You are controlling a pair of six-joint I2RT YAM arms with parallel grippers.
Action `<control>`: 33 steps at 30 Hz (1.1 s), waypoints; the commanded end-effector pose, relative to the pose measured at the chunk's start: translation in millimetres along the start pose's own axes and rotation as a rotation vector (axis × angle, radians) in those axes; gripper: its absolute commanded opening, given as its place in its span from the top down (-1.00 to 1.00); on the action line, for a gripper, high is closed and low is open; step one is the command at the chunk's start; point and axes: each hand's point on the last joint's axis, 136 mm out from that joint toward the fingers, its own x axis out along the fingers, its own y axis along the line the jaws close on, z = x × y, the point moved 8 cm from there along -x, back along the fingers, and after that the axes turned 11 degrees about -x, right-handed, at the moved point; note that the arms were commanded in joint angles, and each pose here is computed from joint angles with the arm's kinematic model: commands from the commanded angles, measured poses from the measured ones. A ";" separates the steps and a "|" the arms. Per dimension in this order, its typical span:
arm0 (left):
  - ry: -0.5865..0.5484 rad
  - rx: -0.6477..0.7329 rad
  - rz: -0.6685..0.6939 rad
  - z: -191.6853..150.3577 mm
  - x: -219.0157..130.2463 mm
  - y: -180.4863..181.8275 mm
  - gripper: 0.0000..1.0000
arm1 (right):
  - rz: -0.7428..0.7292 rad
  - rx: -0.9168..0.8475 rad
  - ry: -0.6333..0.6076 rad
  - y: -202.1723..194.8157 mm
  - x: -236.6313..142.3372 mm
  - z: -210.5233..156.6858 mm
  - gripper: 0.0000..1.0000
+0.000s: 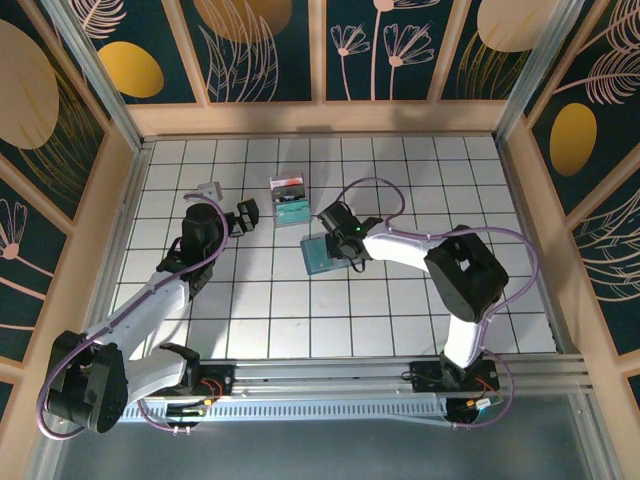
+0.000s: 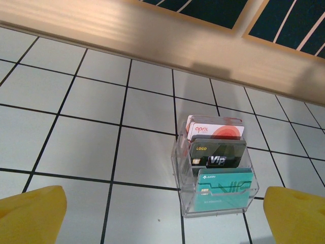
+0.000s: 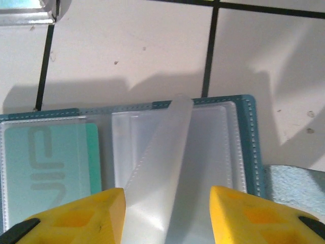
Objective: Take the credit cards out of the card holder
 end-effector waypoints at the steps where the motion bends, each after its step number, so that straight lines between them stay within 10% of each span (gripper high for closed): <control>1: -0.032 0.008 -0.033 13.3 -3.0 -9.6 -0.98 | -0.049 0.039 -0.009 -15.7 -8.8 -1.8 0.05; 33: 0.281 0.355 0.089 -134.0 25.1 -54.9 -0.98 | 0.132 0.252 -0.168 -68.7 -65.1 12.0 0.22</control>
